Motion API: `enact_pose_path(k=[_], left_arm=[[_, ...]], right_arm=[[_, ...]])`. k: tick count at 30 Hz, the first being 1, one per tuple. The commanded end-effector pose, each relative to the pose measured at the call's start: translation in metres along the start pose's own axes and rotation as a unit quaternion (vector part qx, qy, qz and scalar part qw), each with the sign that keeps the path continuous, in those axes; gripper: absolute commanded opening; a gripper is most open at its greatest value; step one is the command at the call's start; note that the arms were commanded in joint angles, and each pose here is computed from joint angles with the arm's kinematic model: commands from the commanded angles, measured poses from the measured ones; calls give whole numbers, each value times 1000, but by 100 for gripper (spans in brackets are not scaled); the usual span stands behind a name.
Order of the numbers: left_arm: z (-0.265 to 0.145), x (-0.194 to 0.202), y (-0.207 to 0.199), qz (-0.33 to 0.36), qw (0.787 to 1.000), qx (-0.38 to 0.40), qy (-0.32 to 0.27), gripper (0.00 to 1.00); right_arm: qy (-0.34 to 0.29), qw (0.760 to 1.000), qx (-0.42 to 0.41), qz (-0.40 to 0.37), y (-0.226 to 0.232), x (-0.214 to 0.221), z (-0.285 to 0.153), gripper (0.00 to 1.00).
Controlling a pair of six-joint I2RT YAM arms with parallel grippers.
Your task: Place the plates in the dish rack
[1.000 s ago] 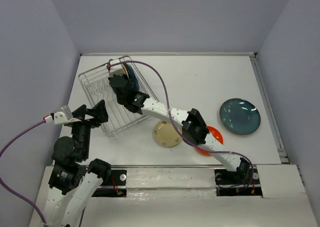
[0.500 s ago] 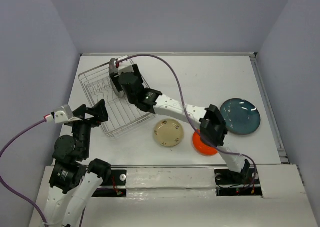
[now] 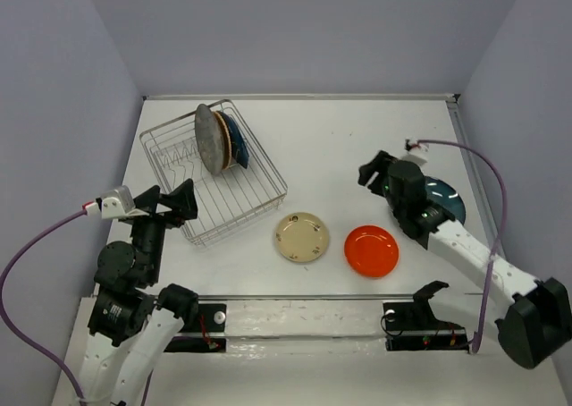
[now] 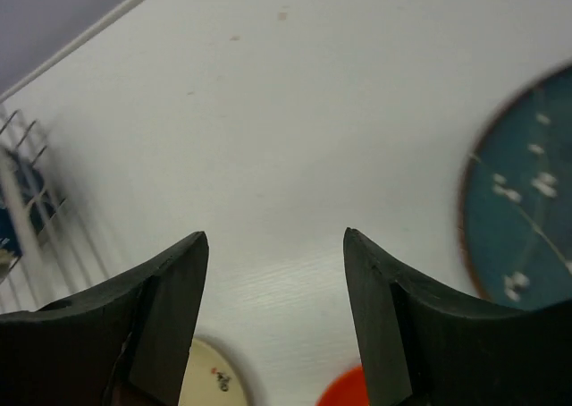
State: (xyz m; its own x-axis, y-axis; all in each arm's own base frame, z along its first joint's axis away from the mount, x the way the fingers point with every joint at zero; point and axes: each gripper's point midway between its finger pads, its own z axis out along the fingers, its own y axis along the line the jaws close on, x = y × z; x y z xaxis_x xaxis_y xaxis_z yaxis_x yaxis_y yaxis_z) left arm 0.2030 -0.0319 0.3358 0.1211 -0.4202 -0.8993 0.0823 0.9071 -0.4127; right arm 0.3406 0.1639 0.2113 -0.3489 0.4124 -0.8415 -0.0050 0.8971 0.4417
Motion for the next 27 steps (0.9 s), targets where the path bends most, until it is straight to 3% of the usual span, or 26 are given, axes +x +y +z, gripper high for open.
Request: enact_pose_path(k=[1, 4, 9, 12, 18, 27], left_arm=[[1, -6, -7, -6, 1000, 15, -11, 99], [-3, -9, -10, -9, 1000, 25, -15, 99], [-11, -13, -14, -17, 999, 42, -21, 99], [-15, -14, -18, -22, 998, 54, -22, 99], [-24, -19, -23, -35, 996, 77, -28, 99], [-32, -22, -28, -47, 993, 100, -29, 99]], right_arm=[[-52, 980, 102, 161, -92, 3, -28, 68], [-92, 951, 207, 211, -168, 4, -50, 69], [-114, 906, 325, 245, -232, 18, -84, 72], [-143, 880, 375, 253, -254, 12, -104, 72], [-131, 841, 453, 264, -280, 28, -132, 72], [-113, 817, 463, 325, -291, 57, -129, 75]])
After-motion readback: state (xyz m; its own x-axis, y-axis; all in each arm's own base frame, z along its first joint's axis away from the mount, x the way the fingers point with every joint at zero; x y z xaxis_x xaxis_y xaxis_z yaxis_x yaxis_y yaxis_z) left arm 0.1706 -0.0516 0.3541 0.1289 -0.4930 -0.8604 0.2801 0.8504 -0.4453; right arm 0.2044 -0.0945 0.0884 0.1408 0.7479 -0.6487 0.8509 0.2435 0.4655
